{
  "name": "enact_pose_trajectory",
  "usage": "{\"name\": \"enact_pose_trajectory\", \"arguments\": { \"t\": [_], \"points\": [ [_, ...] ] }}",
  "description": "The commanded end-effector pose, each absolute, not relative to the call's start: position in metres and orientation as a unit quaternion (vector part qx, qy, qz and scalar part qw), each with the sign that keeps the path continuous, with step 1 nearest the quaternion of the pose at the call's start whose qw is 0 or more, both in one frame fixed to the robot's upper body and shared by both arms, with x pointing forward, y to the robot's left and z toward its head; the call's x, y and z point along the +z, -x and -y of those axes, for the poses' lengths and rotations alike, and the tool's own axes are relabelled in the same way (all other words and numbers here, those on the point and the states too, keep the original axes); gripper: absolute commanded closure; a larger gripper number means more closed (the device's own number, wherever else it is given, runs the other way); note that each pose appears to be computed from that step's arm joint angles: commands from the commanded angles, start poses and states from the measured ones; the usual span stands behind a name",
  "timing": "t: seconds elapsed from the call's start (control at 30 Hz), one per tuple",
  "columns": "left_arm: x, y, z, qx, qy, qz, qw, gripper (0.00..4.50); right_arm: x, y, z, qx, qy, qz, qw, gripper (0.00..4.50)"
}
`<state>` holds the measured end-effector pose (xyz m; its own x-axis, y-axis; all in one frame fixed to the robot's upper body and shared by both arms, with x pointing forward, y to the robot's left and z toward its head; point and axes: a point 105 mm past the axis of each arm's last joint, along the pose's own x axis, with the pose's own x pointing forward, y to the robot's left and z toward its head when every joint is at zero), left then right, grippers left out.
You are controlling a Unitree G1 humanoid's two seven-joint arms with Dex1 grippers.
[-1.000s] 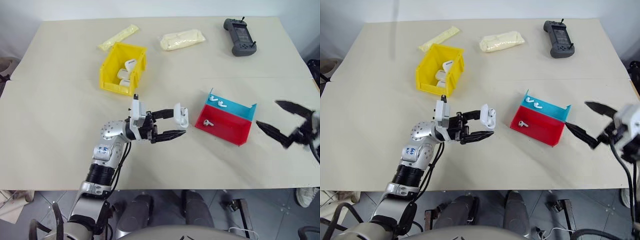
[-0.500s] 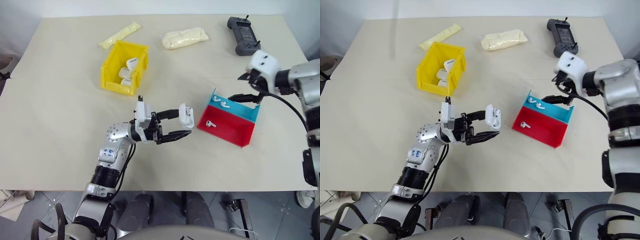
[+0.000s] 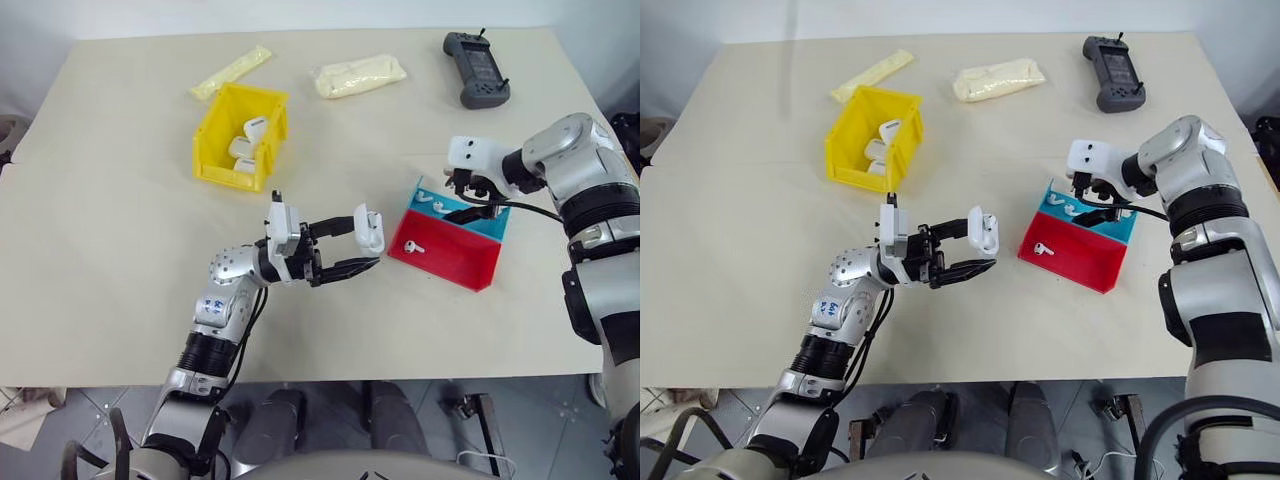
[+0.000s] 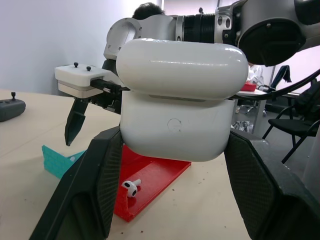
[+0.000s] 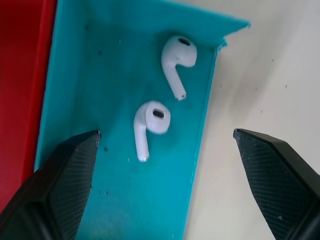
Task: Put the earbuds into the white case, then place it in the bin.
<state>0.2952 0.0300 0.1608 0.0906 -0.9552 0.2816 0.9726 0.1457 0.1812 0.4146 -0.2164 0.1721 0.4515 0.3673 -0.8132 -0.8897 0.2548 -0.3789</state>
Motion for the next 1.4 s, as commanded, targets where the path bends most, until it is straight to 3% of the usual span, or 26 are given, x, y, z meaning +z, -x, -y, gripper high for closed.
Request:
{"name": "enact_pose_trajectory", "arguments": {
  "t": [0.03, 0.17, 0.57, 0.67, 0.8, 1.2, 1.3, 1.4],
  "points": [
    [0.172, -0.291, -0.031, -0.65, 0.016, 0.194, 0.734, 1.78, 0.173, -0.417, 0.212, 0.431, 0.447, -0.297, 0.725, 0.97],
    [0.173, -0.291, -0.031, -0.649, 0.016, 0.195, 0.736, 1.78, 0.17, -0.418, 0.208, 0.434, 0.458, -0.294, 0.718, 2.2],
    [0.173, -0.291, -0.032, -0.645, 0.017, 0.196, 0.738, 1.78, 0.164, -0.418, 0.199, 0.452, 0.474, -0.296, 0.696, 2.2],
    [0.173, -0.291, -0.032, -0.644, 0.017, 0.197, 0.739, 1.78, 0.161, -0.417, 0.199, 0.454, 0.472, -0.302, 0.693, 2.79],
    [0.173, -0.29, -0.033, -0.643, 0.017, 0.197, 0.74, 1.78, 0.16, -0.416, 0.199, 0.456, 0.466, -0.307, 0.693, 4.04],
    [0.173, -0.29, -0.035, -0.643, 0.016, 0.197, 0.74, 1.78, 0.166, -0.417, 0.2, 0.449, 0.456, -0.299, 0.708, 4.04],
    [0.173, -0.29, -0.035, -0.644, 0.016, 0.196, 0.739, 1.78, 0.168, -0.412, 0.201, 0.467, 0.456, -0.302, 0.695, 3.47],
    [0.173, -0.29, -0.035, -0.643, 0.017, 0.196, 0.74, 1.78, 0.176, -0.415, 0.197, 0.467, 0.456, -0.276, 0.705, 2.49]
  ]
}}
